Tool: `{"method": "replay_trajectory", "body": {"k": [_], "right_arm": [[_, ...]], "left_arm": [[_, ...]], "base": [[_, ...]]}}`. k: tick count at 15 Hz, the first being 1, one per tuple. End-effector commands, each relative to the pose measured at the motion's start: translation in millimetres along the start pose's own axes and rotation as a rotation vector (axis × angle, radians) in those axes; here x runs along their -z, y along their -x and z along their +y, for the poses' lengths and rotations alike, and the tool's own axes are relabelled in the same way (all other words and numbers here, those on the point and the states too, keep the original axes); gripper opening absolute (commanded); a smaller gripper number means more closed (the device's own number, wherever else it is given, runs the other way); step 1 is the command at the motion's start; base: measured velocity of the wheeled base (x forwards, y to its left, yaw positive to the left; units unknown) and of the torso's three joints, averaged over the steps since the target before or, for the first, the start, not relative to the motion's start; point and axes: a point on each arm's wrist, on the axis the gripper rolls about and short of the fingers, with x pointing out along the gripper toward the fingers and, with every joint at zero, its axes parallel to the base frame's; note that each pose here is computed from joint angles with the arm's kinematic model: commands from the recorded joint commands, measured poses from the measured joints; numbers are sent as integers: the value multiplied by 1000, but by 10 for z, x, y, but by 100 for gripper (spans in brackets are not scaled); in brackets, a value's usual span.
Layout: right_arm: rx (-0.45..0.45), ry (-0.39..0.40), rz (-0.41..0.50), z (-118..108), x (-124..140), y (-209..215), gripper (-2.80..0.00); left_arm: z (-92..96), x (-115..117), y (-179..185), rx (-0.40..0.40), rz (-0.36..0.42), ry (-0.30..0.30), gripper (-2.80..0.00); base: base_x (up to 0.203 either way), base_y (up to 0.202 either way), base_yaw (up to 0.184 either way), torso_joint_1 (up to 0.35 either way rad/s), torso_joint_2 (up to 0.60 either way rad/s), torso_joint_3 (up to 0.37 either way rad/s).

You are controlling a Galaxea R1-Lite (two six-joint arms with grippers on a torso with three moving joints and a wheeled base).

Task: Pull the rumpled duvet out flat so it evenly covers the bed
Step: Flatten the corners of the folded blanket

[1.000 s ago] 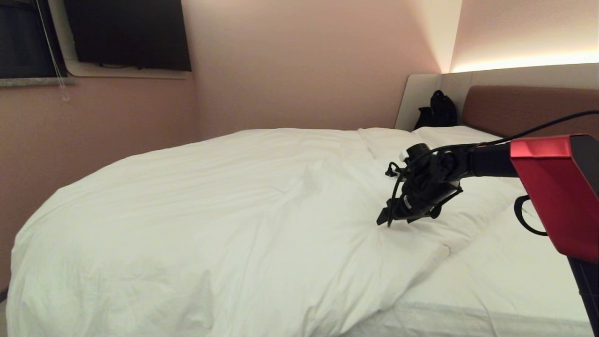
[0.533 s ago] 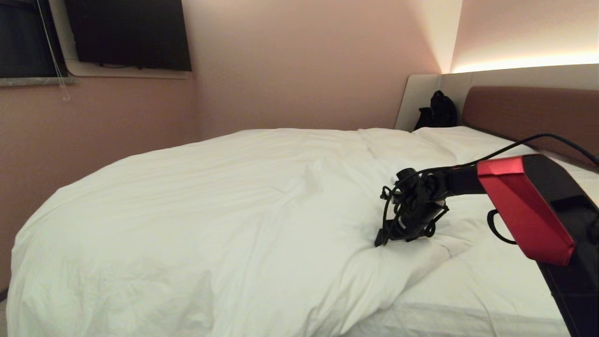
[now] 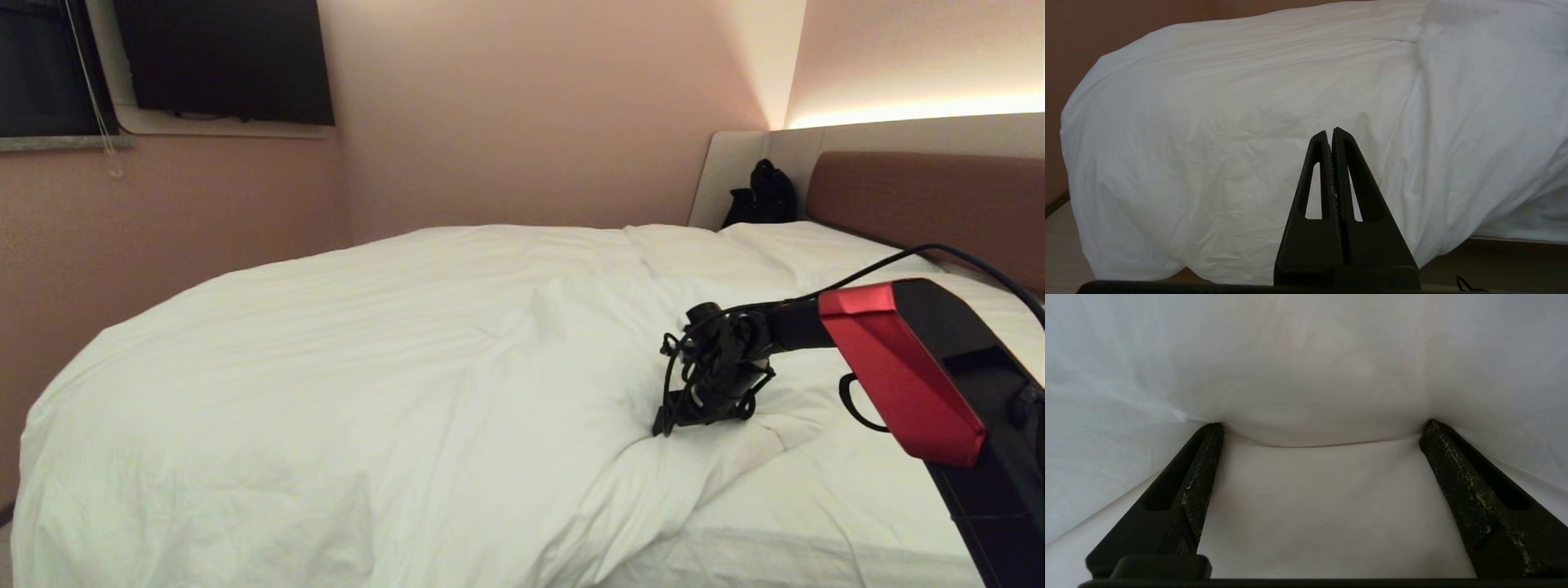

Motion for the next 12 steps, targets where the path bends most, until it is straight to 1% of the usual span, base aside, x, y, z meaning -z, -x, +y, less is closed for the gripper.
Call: {"method": "replay_trajectory", "body": {"k": [1,2,3,4,12], "right_arm": [[-4,-1,32,1,56,-56,0],[-6,-1,34,1,62,-58,0],[-6,2,30,1,63,-60,-230],[-4,12,28,0,88,-93,-280],[-3,14,27,-1,85,-116,-280]], "left_arm": [[0,0,-1,-1,1,0,-280],[0,0,-1,-1,1,0,-280],[0,0,-1,-1,1,0,-280],[0,0,-1,-1,1,0,-280],[0,0,-1,-1,1,0,-280]], "base": [[0,0,0,0,0,0],[0,0,0,0,0,0],[0,0,0,0,0,0],[0,0,0,0,0,0],[0,0,0,0,0,0]]}}
